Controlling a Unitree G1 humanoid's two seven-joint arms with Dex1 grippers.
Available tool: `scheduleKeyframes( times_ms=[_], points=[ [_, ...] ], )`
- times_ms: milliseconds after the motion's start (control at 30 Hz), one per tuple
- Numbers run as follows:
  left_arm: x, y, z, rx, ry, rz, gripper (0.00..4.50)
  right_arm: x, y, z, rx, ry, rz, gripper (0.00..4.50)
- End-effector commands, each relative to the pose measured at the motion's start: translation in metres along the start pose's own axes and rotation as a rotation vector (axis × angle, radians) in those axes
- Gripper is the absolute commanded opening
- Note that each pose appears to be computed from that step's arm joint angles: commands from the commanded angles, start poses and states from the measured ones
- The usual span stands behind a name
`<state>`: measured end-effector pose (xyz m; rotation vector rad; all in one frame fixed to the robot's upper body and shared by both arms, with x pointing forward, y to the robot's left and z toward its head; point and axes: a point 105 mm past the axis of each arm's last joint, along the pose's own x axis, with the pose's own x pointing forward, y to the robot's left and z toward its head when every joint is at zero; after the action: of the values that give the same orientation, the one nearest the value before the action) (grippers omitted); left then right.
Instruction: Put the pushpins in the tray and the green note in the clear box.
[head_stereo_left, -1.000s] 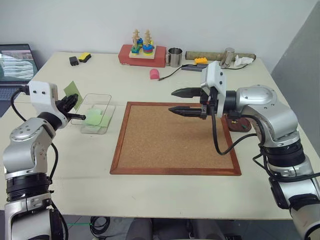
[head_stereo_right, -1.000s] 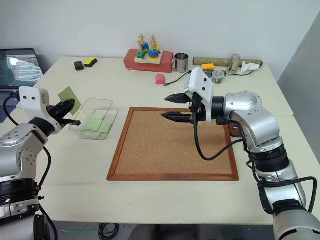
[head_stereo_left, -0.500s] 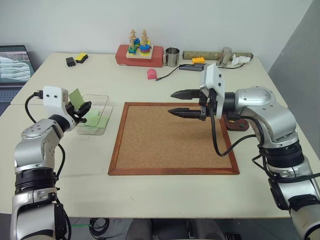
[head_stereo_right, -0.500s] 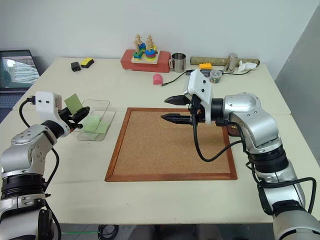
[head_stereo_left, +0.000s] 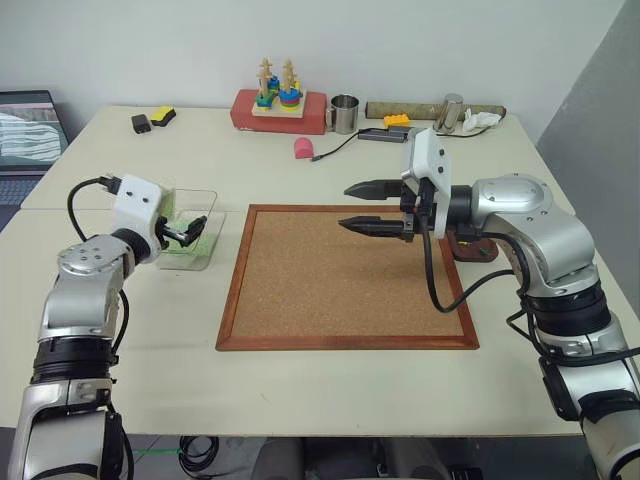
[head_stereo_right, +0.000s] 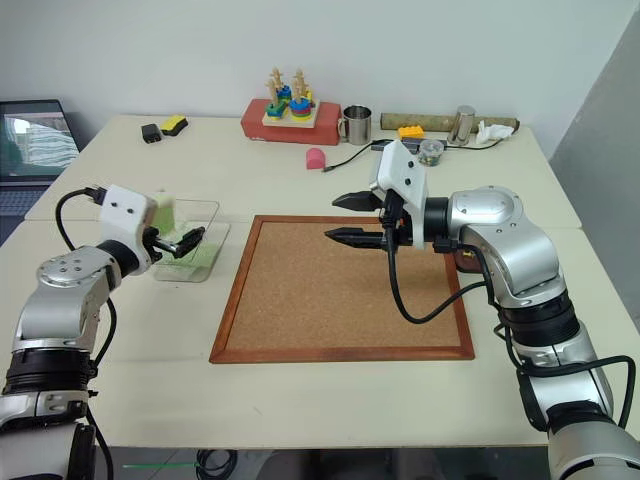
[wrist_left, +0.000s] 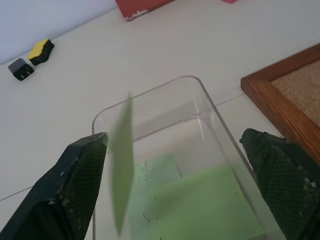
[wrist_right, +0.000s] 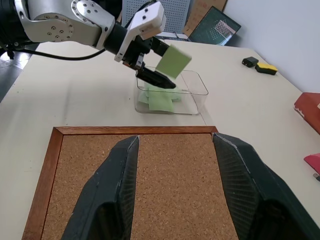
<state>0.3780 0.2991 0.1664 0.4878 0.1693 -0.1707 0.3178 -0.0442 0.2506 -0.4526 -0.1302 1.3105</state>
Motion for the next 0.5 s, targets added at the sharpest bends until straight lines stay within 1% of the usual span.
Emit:
scheduleKeyframes(
  times_ms=[33, 133, 167, 300, 333, 400, 467, 500],
  points=[
    [-0.004, 0.003, 0.016, 0.065, -0.052, -0.007, 4.50, -0.004, -0.004, 0.014, -0.051, -0.030, -0.024, 2.43],
    [-0.004, 0.006, 0.022, -0.162, -0.106, -0.005, 4.50, -0.004, -0.004, 0.015, -0.052, -0.033, -0.029, 2.43],
    [-0.004, 0.009, 0.022, -0.179, -0.106, 0.006, 4.50, -0.004, -0.005, 0.015, -0.051, -0.034, -0.032, 2.43],
    [-0.007, 0.012, 0.022, -0.139, -0.110, 0.021, 4.50, -0.005, -0.005, 0.014, -0.051, -0.034, -0.035, 2.43],
    [-0.009, 0.014, 0.026, -0.151, -0.134, 0.026, 4.50, -0.005, -0.005, 0.014, -0.052, -0.034, -0.037, 2.43],
    [-0.019, 0.015, 0.042, -0.212, -0.227, -0.017, 4.50, -0.010, -0.005, 0.013, -0.059, -0.025, -0.039, 2.43],
    [-0.032, 0.013, 0.053, -0.209, -0.275, -0.081, 4.50, -0.019, -0.006, 0.009, -0.063, -0.005, -0.042, 2.43],
    [-0.040, 0.009, 0.056, -0.180, -0.271, -0.135, 4.50, -0.025, -0.007, 0.006, -0.062, 0.011, -0.047, 2.43]
  ],
)
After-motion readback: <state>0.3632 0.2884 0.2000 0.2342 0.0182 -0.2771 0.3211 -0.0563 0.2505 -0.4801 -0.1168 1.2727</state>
